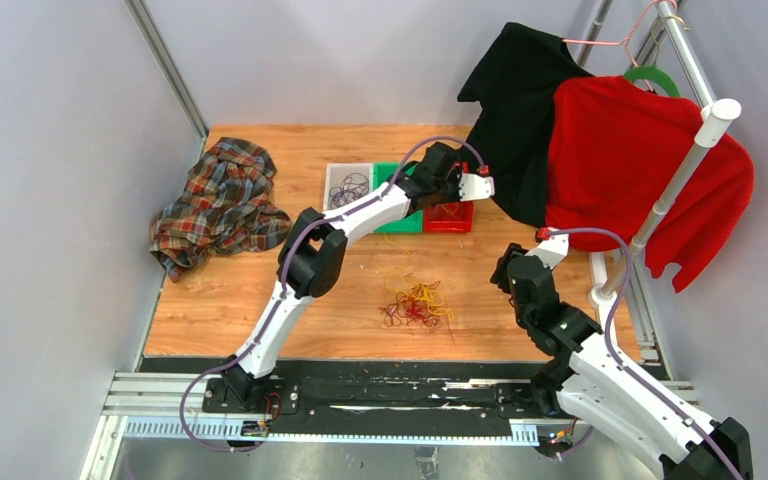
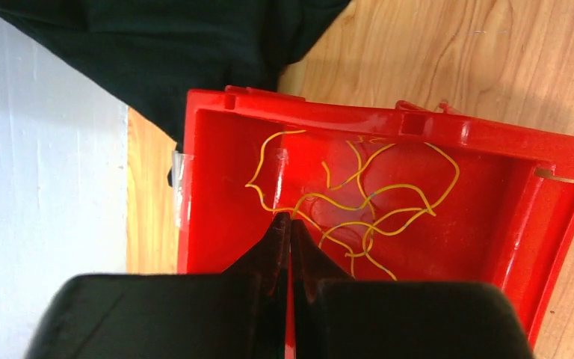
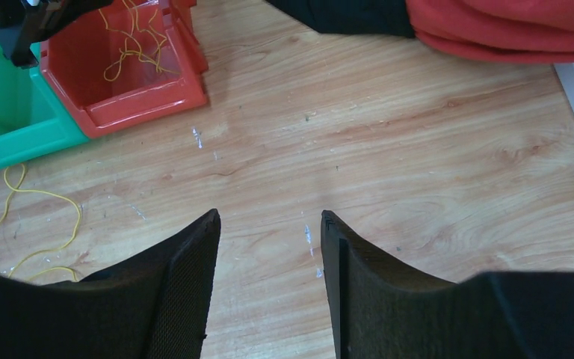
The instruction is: Untangle the cables
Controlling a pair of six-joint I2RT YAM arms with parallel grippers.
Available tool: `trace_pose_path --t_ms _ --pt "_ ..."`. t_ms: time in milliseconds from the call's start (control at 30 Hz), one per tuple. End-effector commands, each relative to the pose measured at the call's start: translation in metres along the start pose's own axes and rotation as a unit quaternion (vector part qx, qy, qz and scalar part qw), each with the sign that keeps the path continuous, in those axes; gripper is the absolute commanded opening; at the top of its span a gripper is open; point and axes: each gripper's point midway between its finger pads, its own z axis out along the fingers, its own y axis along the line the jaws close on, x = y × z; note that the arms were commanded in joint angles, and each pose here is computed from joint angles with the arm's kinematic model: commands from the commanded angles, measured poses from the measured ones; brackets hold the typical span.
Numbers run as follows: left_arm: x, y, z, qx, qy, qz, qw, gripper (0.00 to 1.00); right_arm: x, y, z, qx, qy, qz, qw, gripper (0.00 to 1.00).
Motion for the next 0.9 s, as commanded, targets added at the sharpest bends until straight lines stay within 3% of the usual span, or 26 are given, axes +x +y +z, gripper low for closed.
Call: trace_pose_path --t_ms 0,133,167,267,333,400,600,633,867 --pt "-0.013 0.000 0.007 -0.007 -0.030 -0.011 0.999 0.00 -0.017 -0.005 -0.001 0.018 -0.020 0.024 0.999 0.52" --pt "-0.008 -0.006 0.010 -0.004 -0.025 -0.019 0.999 0.03 -0.024 -0.003 -0.002 0.011 -0.024 0.019 0.999 0.51" --pt "-0.008 -0.005 0.009 -0.004 -0.024 -0.020 0.999 0.11 -0.028 -0.002 -0.004 0.007 -0.028 0.019 0.999 0.51" --pt "-0.010 0.000 0.003 -0.001 -0.024 -0.037 0.999 0.20 -0.036 -0.001 -0.008 -0.002 -0.039 0.025 0.999 0.50" --pt "-0.020 0.007 -0.005 0.016 -0.035 -0.075 0.996 0.32 -0.041 -0.001 -0.011 -0.008 -0.043 0.027 0.999 0.49" --pt "-0.025 0.007 -0.015 0.031 -0.038 -0.101 0.994 0.50 -0.046 -0.002 -0.014 -0.009 -0.047 0.023 0.999 0.49" --pt "-0.039 0.017 -0.051 0.050 -0.048 -0.113 0.991 0.95 -0.054 0.002 -0.019 -0.020 -0.047 0.012 0.999 0.47" --pt "-0.042 0.021 -0.059 0.056 -0.053 -0.125 0.989 0.99 -0.055 0.002 -0.019 -0.021 -0.047 0.012 0.999 0.47" --pt "-0.051 0.033 -0.137 0.103 -0.061 -0.143 0.982 0.98 -0.057 0.008 -0.020 -0.031 -0.040 0.006 0.999 0.50"
